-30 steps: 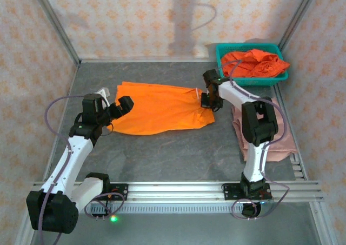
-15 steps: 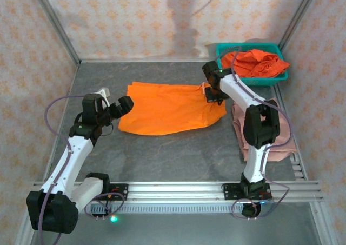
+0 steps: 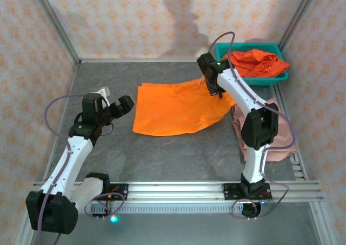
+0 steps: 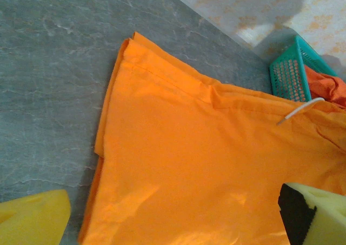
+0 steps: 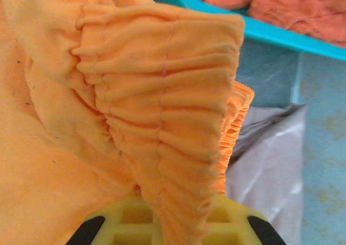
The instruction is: Fold and stack the shorts
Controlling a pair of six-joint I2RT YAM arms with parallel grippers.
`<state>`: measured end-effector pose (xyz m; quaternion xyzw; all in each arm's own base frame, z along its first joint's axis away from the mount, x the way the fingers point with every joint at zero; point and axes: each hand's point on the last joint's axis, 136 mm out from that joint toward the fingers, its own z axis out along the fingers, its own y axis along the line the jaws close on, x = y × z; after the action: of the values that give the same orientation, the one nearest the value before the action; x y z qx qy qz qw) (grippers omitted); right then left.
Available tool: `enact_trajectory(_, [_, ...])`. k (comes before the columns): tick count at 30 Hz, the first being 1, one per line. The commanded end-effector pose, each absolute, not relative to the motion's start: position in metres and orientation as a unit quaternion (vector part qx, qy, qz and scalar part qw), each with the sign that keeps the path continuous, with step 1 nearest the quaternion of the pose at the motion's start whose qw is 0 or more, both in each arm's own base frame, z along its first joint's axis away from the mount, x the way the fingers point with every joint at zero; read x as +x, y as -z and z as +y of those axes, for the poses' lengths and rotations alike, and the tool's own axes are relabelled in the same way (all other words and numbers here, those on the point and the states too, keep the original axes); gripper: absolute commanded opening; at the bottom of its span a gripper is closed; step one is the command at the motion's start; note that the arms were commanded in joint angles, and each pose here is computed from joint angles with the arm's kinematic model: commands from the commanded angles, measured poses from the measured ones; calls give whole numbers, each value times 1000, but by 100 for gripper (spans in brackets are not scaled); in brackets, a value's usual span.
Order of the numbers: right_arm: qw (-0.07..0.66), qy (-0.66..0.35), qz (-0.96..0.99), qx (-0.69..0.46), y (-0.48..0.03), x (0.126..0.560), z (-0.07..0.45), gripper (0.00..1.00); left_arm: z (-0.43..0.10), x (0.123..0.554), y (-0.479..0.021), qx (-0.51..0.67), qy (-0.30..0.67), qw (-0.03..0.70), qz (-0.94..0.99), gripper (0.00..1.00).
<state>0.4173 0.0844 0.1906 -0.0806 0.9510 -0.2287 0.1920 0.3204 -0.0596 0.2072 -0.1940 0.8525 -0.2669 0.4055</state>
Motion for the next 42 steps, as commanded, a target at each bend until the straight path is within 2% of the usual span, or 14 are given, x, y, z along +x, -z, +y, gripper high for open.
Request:
enact_trajectory(1, [209, 306, 924, -98, -230, 411, 64, 0, -73, 325, -224, -167, 284, 410, 851, 100])
enact_trajectory(3, [211, 324, 916, -107, -236, 411, 63, 0, -81, 331, -224, -164, 295, 402, 851, 99])
enact_trajectory(5, [213, 337, 910, -115, -240, 412, 62, 0, -92, 340, -222, -161, 310, 389, 853, 92])
enact_trajectory(10, [223, 366, 895, -124, -253, 415, 62, 0, -123, 367, -198, -151, 297, 336, 881, 50])
enact_trajectory(13, [231, 378, 888, -126, -264, 417, 63, 0, -139, 382, -172, -159, 290, 306, 893, 29])
enact_trajectory(17, [236, 392, 879, -133, -272, 419, 65, 0, -162, 394, -133, -155, 276, 273, 909, 13])
enact_trajectory(22, [236, 404, 872, -145, -278, 420, 66, 0, -185, 397, -91, -152, 255, 236, 925, 7])
enact_trajectory(34, [245, 407, 867, -152, -290, 421, 75, 0, -215, 390, -36, -145, 226, 188, 945, 0])
enact_trajectory(42, [249, 396, 870, -155, -287, 423, 107, 0, -236, 377, -13, -140, 237, 169, 946, 0])
